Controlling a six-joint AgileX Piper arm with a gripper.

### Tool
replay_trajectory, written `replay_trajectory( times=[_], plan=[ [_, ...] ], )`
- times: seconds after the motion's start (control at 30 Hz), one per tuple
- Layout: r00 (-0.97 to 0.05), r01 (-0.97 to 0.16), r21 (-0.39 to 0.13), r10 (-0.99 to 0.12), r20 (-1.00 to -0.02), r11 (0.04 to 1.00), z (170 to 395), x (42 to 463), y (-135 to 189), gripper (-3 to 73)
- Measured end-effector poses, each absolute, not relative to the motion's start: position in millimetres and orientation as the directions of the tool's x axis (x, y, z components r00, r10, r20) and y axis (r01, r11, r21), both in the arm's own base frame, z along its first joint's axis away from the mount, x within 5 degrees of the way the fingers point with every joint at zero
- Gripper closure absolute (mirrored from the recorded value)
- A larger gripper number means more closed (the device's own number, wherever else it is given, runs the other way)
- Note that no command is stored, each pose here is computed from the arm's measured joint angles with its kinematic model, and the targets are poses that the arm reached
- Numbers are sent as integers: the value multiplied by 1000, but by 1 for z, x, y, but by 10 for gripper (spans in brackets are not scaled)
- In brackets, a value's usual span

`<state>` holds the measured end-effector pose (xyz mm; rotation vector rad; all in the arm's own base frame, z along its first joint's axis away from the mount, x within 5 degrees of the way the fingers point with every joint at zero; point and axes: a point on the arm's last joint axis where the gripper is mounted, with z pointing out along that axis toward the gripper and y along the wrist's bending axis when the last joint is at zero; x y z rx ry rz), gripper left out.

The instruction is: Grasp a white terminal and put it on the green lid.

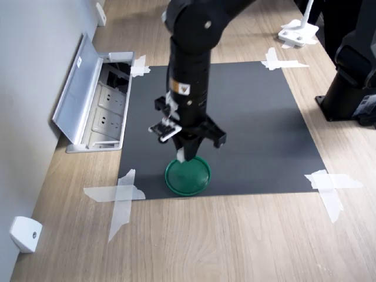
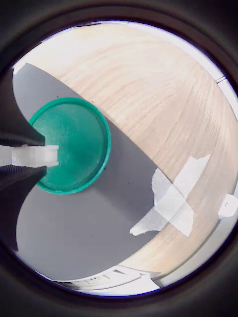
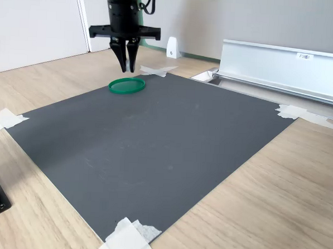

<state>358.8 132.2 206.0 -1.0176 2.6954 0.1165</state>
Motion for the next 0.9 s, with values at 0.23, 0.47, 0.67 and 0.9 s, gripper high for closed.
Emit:
replay_trajectory(
  times=[0.23, 0.47, 0.67, 0.9],
  plan=[
    [-732, -663, 20, -643, -227, 748, 188, 362, 135, 557],
    [-720, -677, 20, -657, -225, 735, 185, 362, 135, 335],
    [-753, -640, 31, -619, -223, 768, 185, 362, 135, 125],
    [-744, -637, 14, -609, -274, 771, 205, 359, 134, 91]
  ],
)
